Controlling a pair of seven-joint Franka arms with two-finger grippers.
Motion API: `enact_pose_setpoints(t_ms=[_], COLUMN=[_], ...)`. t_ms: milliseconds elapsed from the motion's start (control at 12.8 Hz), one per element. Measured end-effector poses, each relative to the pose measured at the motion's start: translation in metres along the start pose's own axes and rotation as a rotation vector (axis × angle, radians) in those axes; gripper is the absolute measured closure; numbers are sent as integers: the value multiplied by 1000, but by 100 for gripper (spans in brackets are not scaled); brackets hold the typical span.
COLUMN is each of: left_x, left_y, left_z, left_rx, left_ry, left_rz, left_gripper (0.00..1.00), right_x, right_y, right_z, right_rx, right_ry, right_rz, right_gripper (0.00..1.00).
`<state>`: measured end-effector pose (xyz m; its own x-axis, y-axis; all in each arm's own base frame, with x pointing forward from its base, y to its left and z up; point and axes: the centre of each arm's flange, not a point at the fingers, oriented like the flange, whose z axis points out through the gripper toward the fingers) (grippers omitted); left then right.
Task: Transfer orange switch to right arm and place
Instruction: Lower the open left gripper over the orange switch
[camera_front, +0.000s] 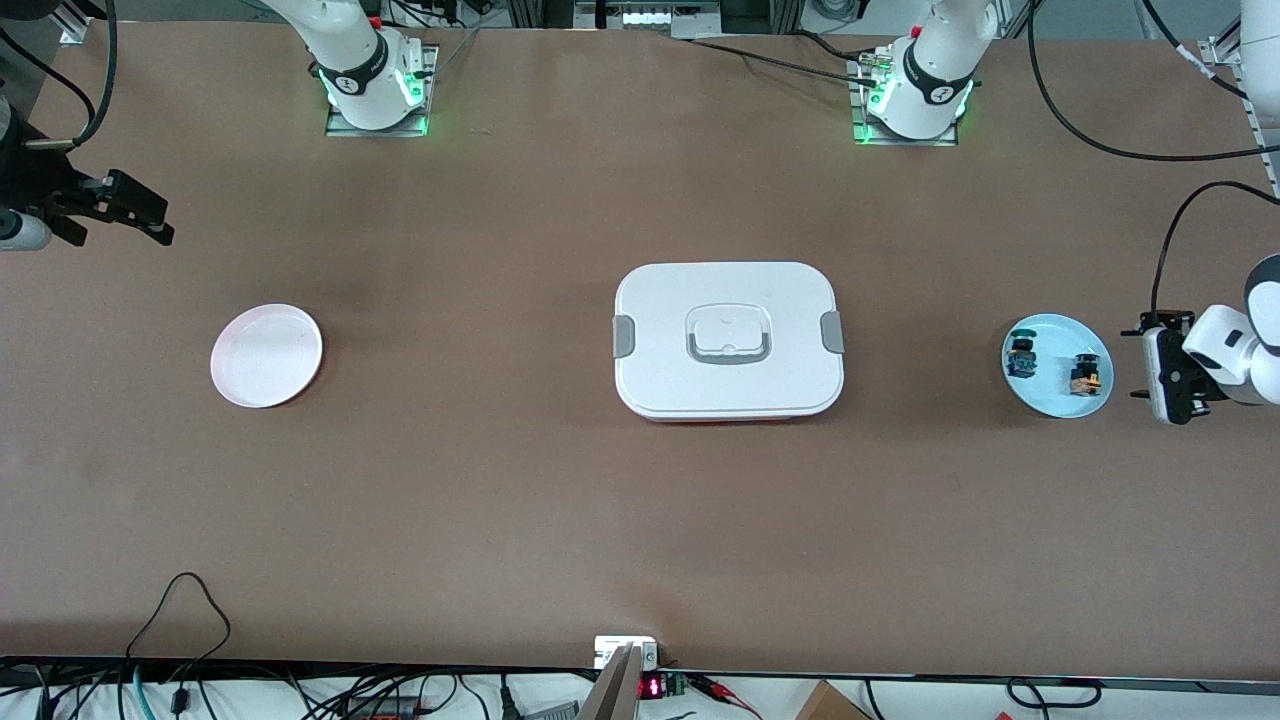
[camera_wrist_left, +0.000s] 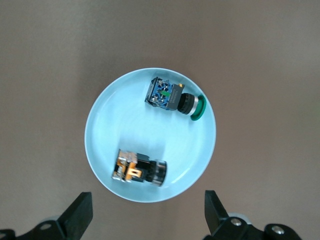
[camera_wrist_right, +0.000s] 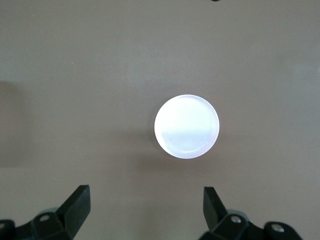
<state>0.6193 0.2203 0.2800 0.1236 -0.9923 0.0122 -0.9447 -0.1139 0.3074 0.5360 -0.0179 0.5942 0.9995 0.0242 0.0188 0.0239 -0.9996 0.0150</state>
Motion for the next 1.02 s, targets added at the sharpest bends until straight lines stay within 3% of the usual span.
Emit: enact_pose_setpoints(t_ms=[549,1020], left_x=[13,-9], left_y=[29,40], left_z=[33,78], left_rx=[196,260], left_ry=[-62,-42], left_rz=[312,351], left_gripper=[0,0], right_x=[-2,-4], right_y=[0,0], right_z=[1,1], right_rx=[1,1], right_ry=[-21,-28], right_rz=[0,0], right_gripper=[0,0])
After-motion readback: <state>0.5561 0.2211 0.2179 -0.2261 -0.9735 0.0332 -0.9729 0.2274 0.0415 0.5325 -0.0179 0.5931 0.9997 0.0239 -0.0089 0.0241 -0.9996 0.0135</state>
